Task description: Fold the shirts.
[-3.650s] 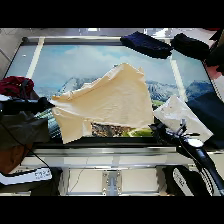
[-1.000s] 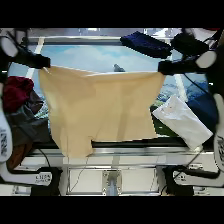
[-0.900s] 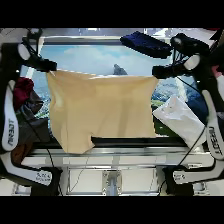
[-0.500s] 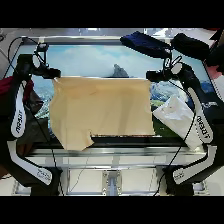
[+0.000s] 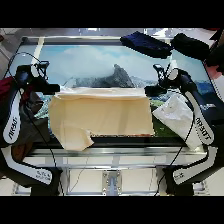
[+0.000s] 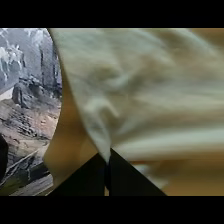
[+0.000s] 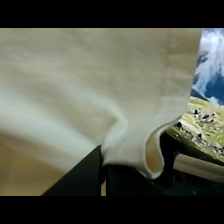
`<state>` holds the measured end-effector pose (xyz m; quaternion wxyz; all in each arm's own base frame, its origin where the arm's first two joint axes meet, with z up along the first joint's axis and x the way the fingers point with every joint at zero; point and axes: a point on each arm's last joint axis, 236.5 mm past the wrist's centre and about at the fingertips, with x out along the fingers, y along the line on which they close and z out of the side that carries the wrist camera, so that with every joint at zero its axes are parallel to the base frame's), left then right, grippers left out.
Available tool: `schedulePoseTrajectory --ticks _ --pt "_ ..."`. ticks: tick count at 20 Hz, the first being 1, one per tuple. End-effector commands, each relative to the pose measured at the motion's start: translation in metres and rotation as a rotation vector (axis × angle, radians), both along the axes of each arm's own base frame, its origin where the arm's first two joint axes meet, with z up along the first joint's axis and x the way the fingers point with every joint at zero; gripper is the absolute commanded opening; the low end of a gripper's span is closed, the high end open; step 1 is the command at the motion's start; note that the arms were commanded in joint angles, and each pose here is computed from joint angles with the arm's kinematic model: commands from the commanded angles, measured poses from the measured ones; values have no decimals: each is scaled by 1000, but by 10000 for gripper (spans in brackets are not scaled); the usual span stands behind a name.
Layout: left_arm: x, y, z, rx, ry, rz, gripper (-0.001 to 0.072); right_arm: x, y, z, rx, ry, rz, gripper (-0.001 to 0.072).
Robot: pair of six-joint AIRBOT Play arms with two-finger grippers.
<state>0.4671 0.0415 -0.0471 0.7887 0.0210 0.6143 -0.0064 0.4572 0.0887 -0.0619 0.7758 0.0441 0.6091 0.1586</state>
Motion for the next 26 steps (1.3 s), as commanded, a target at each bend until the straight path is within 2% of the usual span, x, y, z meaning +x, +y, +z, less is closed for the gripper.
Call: schedulePoseTrajectory --ticks 1,7,8,9,10,11,15,18,20,23,26 --pt "-8 -12 -23 -56 27 11 9 -21 19 -27 18 46 20 15" --pt "-14 -10 -51 -59 89 16 9 -26 13 -36 -17 61 30 17" --pt "-12 -9 -49 -58 81 17 51 -25 10 -30 -15 63 27 18" --pt "-11 -9 -46 -57 73 18 297 -26 8 -23 -10 76 29 81" --pt "-10 -8 -39 -58 58 28 623 -28 5 -12 -6 93 36 311" --pt "-7 -3 -26 -58 31 59 696 -30 2 3 -3 105 46 403" --pt "-21 28 75 -42 -143 133 697 -40 -45 98 -106 20 54 402" --pt "-101 60 96 -41 -149 260 696 -63 -83 155 -125 -89 -40 402" --pt "-169 51 63 -147 -93 401 696 -73 -92 174 -104 -135 -81 402" --pt "-238 -5 14 -413 12 556 695 -71 -82 193 -57 -199 -86 402" --pt "-268 -49 -18 -575 140 548 696 -58 -65 205 27 -264 -93 402"
